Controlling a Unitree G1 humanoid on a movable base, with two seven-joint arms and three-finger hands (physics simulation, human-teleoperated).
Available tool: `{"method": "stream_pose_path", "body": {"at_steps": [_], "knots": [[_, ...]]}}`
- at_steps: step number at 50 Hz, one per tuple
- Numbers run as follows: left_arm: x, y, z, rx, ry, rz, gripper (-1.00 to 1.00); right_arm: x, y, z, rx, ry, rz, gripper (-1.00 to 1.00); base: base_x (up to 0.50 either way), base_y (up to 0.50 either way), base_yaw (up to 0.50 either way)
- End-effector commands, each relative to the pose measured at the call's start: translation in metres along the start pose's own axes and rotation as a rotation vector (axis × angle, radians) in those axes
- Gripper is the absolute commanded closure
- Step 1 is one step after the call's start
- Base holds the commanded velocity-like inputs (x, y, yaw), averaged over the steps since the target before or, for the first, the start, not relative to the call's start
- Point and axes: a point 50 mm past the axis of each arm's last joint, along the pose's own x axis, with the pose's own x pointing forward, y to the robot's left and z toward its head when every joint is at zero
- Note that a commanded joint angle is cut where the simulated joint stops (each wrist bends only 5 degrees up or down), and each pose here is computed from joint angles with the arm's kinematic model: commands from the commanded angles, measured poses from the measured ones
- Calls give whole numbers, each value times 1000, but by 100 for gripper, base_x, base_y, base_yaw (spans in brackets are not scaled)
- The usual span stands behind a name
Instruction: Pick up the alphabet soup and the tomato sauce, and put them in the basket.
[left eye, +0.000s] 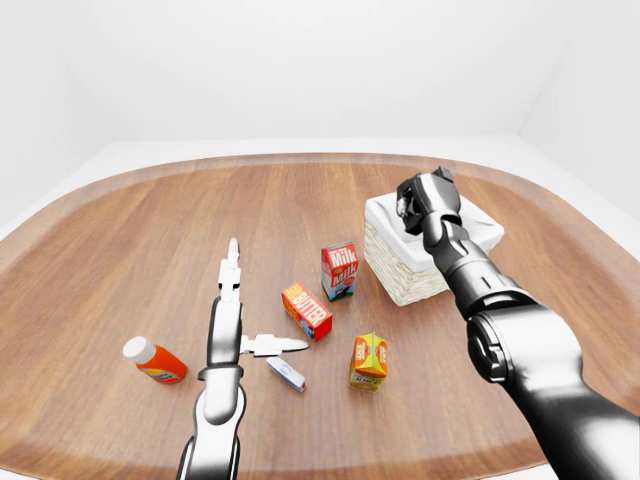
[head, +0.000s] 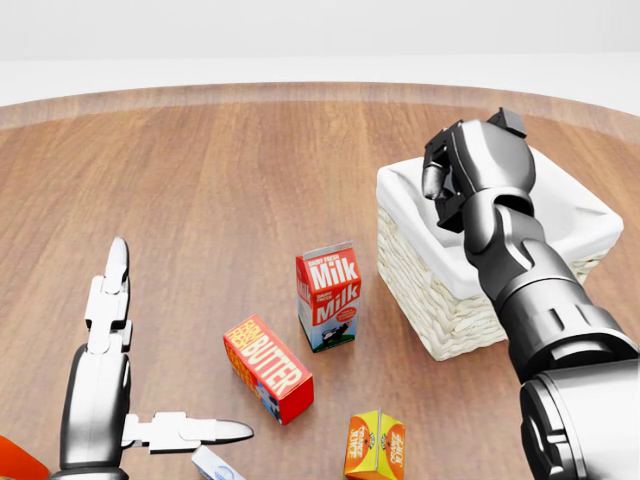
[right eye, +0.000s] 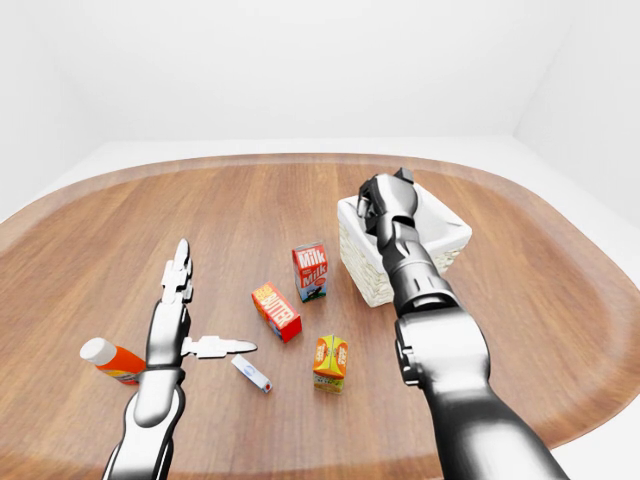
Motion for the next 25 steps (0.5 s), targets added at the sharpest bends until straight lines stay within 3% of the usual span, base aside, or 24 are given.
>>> {"method": "stream_pose_path", "body": {"at_steps": [1,25], "knots": [[-1,1,-1,-10,7,6,-100,-5,6,-12,-17,39,-4,100,0,0,0],[0,2,1,-15,-1,8,-100,-7,6,-23,-30,75,-1,100,0,0,0]]}}
